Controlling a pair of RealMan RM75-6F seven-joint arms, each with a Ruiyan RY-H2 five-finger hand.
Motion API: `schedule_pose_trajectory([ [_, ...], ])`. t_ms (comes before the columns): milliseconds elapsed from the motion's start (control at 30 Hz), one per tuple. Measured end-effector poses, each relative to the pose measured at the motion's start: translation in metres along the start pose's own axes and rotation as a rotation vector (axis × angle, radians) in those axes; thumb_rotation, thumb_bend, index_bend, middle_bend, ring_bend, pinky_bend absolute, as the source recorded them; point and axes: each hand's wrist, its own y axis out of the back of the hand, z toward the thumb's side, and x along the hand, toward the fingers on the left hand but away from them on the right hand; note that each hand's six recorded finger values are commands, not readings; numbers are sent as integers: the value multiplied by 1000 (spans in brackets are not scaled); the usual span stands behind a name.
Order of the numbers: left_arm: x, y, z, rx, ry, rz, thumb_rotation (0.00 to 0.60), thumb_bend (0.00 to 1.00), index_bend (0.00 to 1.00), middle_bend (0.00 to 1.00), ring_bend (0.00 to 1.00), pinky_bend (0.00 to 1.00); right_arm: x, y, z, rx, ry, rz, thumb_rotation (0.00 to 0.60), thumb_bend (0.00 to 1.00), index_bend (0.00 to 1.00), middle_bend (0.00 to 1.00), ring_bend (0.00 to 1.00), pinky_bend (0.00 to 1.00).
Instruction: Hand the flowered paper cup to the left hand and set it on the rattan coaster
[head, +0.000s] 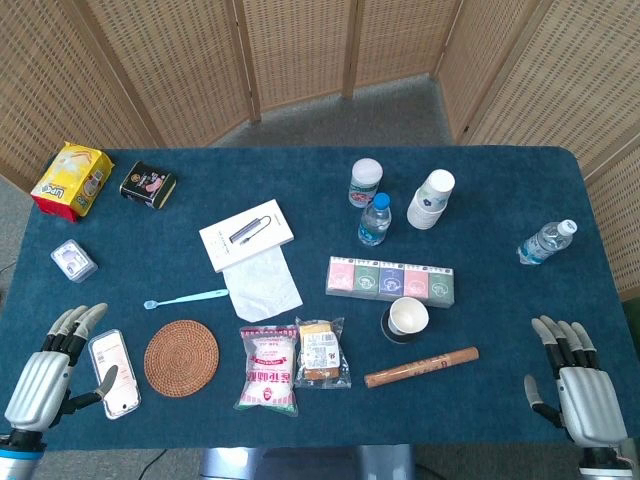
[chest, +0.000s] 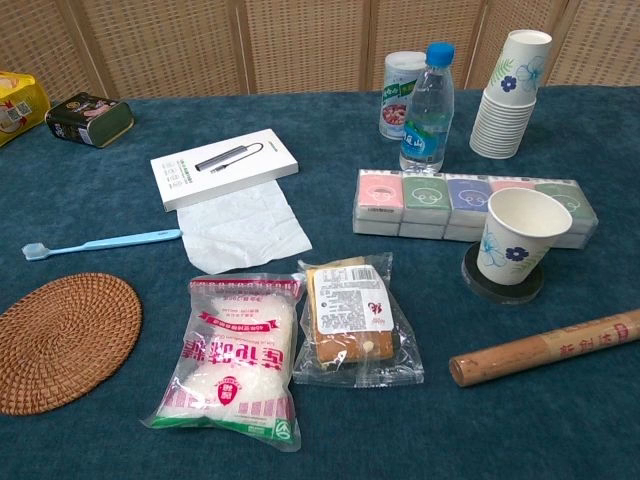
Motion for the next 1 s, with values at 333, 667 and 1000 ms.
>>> schedule_pose_trajectory([
  [333, 0, -2, 4, -12, -9, 5, 554, 456, 62, 123, 0, 0, 0, -10, 0, -90, 22, 30, 600, 518, 0, 0, 0, 0],
  [667, -2, 9, 15, -32, -44, 30, 555, 456, 62, 123, 0, 0, 0, -13, 10, -225, 98, 57, 600, 516, 0, 0, 0, 0],
  [1000, 1, 19, 25, -46, -102, 28, 554, 456, 62, 123, 0, 0, -25, -35, 46, -376, 209, 178, 600, 397, 0, 0, 0, 0],
])
